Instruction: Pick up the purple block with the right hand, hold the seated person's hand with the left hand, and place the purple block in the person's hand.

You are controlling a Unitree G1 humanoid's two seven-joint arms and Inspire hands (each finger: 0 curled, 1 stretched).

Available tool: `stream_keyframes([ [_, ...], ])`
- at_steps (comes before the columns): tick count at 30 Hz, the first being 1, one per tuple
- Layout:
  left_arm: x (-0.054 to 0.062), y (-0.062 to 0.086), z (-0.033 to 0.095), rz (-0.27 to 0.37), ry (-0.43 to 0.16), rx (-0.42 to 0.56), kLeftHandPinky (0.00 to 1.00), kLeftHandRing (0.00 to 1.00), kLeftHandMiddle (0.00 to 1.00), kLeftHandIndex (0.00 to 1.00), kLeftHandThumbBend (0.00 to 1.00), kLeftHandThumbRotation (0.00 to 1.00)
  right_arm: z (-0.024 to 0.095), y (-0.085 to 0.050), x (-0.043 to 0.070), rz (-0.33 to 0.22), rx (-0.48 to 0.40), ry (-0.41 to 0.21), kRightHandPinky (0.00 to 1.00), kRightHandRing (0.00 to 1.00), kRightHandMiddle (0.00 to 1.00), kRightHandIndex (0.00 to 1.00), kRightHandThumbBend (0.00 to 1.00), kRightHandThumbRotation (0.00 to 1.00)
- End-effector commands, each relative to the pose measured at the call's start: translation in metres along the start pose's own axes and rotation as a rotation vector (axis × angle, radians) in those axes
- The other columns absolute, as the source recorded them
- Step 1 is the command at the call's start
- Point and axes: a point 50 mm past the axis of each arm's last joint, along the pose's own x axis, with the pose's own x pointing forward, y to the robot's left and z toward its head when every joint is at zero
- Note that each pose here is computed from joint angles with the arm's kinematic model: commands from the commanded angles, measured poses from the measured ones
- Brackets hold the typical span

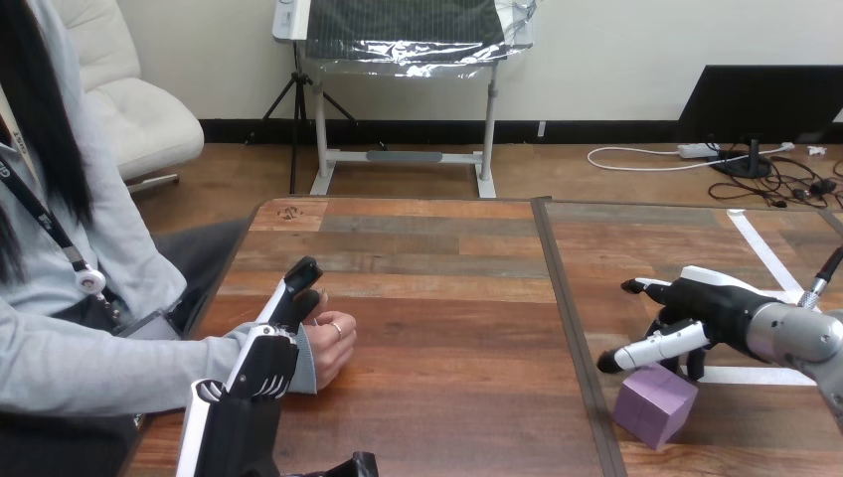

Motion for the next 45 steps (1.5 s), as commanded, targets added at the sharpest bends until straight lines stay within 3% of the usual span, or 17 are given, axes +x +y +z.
stream_keyframes([
  [1, 0.016, 0.002, 0.002, -0.012, -0.080, 0.011, 0.93, 0.96, 0.95, 0.91, 1.00, 0.56, 0.011, -0.020, -0.006, -0.060, -0.046, -0.048, 0.26, 0.47, 0.57, 1.00, 1.00, 0.37],
  [3, 0.016, 0.003, 0.003, -0.012, -0.081, 0.012, 0.93, 0.96, 0.95, 0.91, 1.00, 0.56, 0.010, -0.020, -0.006, -0.061, -0.054, -0.047, 0.28, 0.50, 0.60, 1.00, 1.00, 0.36],
  [6, 0.016, 0.003, 0.003, -0.009, -0.078, 0.009, 0.93, 0.95, 0.95, 0.91, 1.00, 0.57, 0.008, -0.019, -0.006, -0.063, -0.058, -0.043, 0.27, 0.47, 0.55, 1.00, 1.00, 0.35],
  [13, 0.015, 0.005, 0.003, -0.014, -0.076, 0.006, 0.92, 0.95, 0.95, 0.90, 1.00, 0.56, 0.006, -0.017, -0.006, -0.062, -0.061, -0.035, 0.14, 0.22, 0.31, 1.00, 1.00, 0.31],
  [15, 0.015, 0.006, 0.003, -0.016, -0.076, 0.007, 0.92, 0.95, 0.95, 0.90, 1.00, 0.56, 0.005, -0.016, -0.006, -0.061, -0.064, -0.029, 0.12, 0.19, 0.29, 1.00, 1.00, 0.31],
  [24, 0.016, 0.008, 0.004, -0.025, -0.088, 0.022, 0.92, 0.95, 0.95, 0.91, 1.00, 0.57, 0.003, -0.013, -0.004, -0.071, -0.090, -0.003, 0.13, 0.20, 0.31, 0.99, 1.00, 0.31],
  [29, 0.017, 0.008, 0.004, -0.029, -0.083, 0.019, 0.93, 0.96, 0.96, 0.91, 1.00, 0.58, 0.002, -0.011, -0.003, -0.077, -0.094, 0.006, 0.12, 0.19, 0.28, 0.99, 1.00, 0.37],
  [35, 0.015, 0.009, 0.004, -0.027, -0.069, 0.016, 0.93, 0.96, 0.95, 0.91, 1.00, 0.57, 0.000, -0.009, -0.002, -0.087, -0.102, 0.015, 0.16, 0.24, 0.31, 0.99, 1.00, 0.44],
  [45, 0.014, 0.010, 0.004, -0.028, -0.071, 0.018, 0.94, 0.96, 0.96, 0.91, 1.00, 0.58, 0.000, -0.010, -0.003, -0.154, -0.086, 0.000, 0.18, 0.22, 0.28, 0.98, 0.99, 0.58],
])
